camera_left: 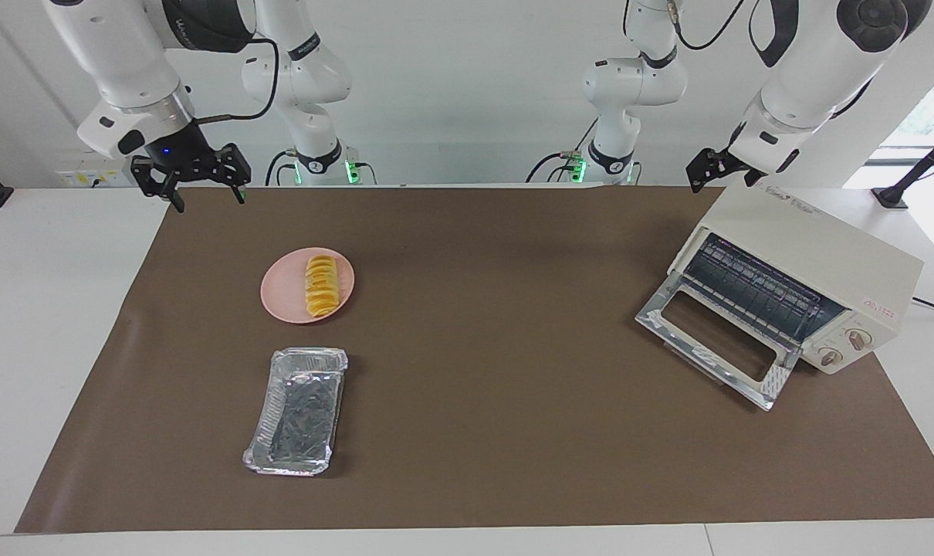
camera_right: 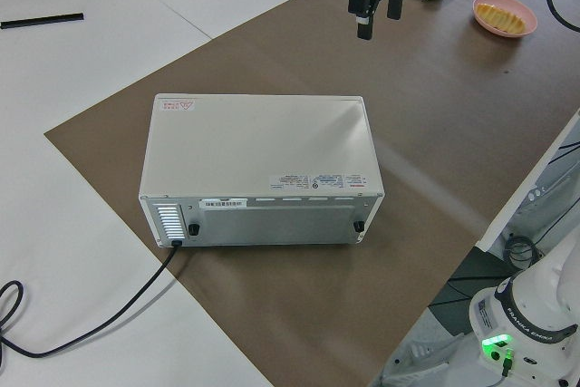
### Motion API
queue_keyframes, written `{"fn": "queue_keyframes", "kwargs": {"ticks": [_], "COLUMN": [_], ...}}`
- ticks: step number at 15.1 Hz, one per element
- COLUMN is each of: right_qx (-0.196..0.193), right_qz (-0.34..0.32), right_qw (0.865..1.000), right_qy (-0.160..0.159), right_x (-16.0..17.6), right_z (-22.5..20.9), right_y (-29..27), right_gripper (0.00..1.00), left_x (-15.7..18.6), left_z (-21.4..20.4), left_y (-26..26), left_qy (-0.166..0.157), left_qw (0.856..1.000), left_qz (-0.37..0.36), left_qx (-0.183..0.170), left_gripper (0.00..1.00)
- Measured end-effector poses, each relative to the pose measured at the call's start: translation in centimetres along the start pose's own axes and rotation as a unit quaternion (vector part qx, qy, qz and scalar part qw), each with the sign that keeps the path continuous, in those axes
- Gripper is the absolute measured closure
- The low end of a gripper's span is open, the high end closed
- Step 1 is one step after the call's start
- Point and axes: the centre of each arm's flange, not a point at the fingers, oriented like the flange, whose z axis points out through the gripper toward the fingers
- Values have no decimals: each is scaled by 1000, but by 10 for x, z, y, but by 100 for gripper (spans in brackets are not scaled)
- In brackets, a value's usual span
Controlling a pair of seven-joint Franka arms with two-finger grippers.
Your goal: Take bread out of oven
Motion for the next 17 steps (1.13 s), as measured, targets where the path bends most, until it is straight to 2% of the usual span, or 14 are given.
{"fn": "queue_keyframes", "kwargs": {"ticks": [6,9,13,17], "right_qx": [-1,-1,13,16], "right_qz": [-1,0,6,11], "right_qw": [1000,1000,1000,1000], "right_qy": [1,-1,-19,-19], "right_x": [13,12,7,5], "right_z": [-8,-8,-4,-4], "right_y": [6,7,10,15], "right_gripper": [0,0,0,0], "left_x": [0,0,0,0], "left_z": [0,0,0,0], "left_y": [0,0,0,0], "left_qy": [0,0,0,0], "left_qw": [1000,1000,1000,1000], "left_qz": [0,0,0,0], "left_qx": [0,0,0,0], "left_gripper": [0,0,0,0]}}
